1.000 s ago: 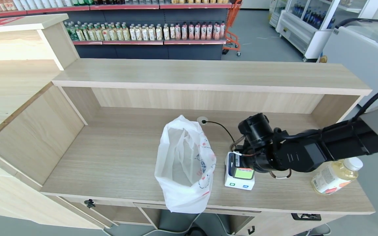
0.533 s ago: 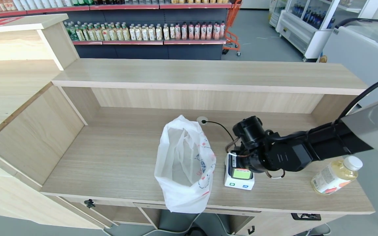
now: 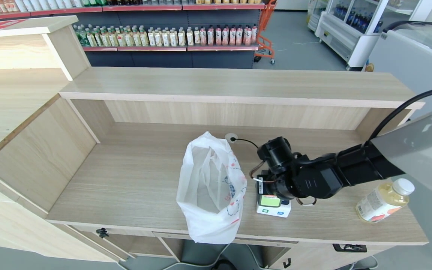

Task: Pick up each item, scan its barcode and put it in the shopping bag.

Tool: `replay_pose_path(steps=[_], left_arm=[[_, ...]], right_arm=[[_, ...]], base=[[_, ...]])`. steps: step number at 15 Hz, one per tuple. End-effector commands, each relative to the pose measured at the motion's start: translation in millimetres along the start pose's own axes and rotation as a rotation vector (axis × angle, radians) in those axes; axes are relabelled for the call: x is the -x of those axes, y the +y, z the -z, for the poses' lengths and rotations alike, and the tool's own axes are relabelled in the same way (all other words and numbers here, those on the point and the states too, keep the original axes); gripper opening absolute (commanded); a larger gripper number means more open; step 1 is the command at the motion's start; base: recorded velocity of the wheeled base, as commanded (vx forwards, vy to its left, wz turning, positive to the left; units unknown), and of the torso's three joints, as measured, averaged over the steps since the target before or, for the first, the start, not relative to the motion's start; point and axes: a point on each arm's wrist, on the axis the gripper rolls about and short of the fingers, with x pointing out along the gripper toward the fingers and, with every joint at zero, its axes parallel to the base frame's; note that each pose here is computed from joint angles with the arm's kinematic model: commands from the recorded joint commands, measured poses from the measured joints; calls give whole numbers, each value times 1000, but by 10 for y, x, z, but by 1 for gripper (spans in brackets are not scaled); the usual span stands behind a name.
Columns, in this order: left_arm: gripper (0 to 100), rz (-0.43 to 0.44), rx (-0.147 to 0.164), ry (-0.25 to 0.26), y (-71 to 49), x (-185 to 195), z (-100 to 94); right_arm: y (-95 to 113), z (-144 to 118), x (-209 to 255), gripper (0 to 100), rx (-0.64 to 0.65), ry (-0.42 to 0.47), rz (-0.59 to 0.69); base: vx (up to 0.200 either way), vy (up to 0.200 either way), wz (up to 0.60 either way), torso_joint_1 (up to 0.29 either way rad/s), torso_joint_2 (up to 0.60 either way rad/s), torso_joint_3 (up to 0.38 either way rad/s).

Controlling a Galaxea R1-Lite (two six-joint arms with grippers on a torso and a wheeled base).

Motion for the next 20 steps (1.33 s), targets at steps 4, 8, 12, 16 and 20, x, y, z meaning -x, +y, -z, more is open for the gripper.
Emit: replay_pose_path(steps=[4,8,12,16,20], left_arm=[[0,-1,0,0,0,0,0],[0,-1,0,0,0,0,0],[0,-1,0,0,0,0,0],[0,1,0,0,0,0,0],[0,-1,0,0,0,0,0]], right_arm=[[34,-26,-52,0,1,-11,13],[37,13,-77,0,9,-6,33],[38,-10,-55,0,7,-14,30],[36,-88,69,0,-6,-43,14],[-15,-305,422,0,-24,-132,-16]], base=[[0,0,0,0,0,0],[0,0,0,0,0,0],[0,0,0,0,0,0],[0,0,0,0,0,0],[0,0,0,0,0,0]])
